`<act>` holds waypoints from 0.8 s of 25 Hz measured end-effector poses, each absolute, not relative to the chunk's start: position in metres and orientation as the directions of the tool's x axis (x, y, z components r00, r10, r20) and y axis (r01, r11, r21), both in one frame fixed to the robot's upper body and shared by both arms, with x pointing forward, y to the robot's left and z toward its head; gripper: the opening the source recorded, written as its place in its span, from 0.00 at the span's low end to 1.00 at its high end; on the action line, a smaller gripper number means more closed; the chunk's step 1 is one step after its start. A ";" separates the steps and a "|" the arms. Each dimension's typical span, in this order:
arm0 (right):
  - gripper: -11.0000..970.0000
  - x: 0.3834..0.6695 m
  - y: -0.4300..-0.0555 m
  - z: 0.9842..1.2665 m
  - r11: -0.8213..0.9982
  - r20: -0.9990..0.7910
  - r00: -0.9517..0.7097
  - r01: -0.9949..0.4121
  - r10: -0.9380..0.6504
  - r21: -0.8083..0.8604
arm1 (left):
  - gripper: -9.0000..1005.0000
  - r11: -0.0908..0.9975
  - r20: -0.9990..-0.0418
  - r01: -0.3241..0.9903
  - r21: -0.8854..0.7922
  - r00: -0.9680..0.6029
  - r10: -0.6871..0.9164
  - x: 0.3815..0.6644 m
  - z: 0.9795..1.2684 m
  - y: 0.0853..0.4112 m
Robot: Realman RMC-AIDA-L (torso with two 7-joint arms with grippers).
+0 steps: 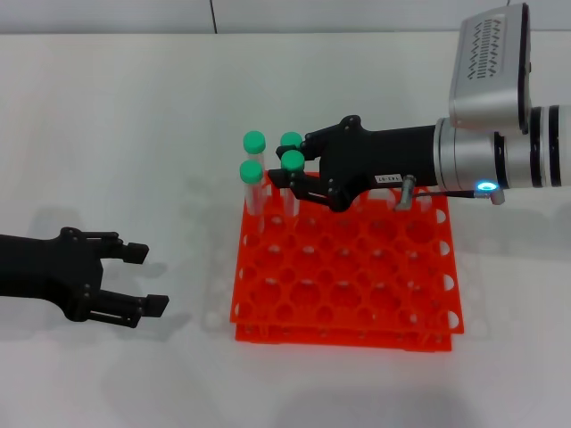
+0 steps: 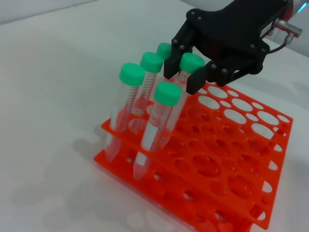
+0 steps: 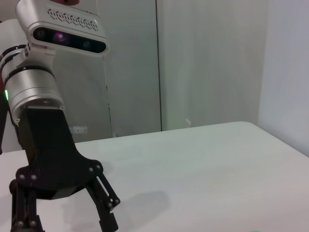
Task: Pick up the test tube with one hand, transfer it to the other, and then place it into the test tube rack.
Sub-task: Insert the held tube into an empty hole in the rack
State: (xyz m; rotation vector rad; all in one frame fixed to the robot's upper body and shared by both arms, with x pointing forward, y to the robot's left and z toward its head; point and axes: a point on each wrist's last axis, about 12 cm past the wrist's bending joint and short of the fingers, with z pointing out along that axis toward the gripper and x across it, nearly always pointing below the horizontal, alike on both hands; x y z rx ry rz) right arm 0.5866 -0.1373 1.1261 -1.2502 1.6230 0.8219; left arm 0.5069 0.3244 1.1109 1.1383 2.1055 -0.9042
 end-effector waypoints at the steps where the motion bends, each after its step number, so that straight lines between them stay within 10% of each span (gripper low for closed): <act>1: 0.33 0.586 -0.137 1.126 0.266 -0.928 -0.083 -0.964 -0.364 -0.019 | 0.88 0.407 -0.742 0.866 -0.288 -0.471 0.477 0.507 1.111 0.324; 20: 0.45 0.588 -0.137 1.131 0.266 -0.934 -0.074 -0.964 -0.350 -0.023 | 0.88 0.413 -0.743 0.867 -0.279 -0.467 0.479 0.508 1.111 0.325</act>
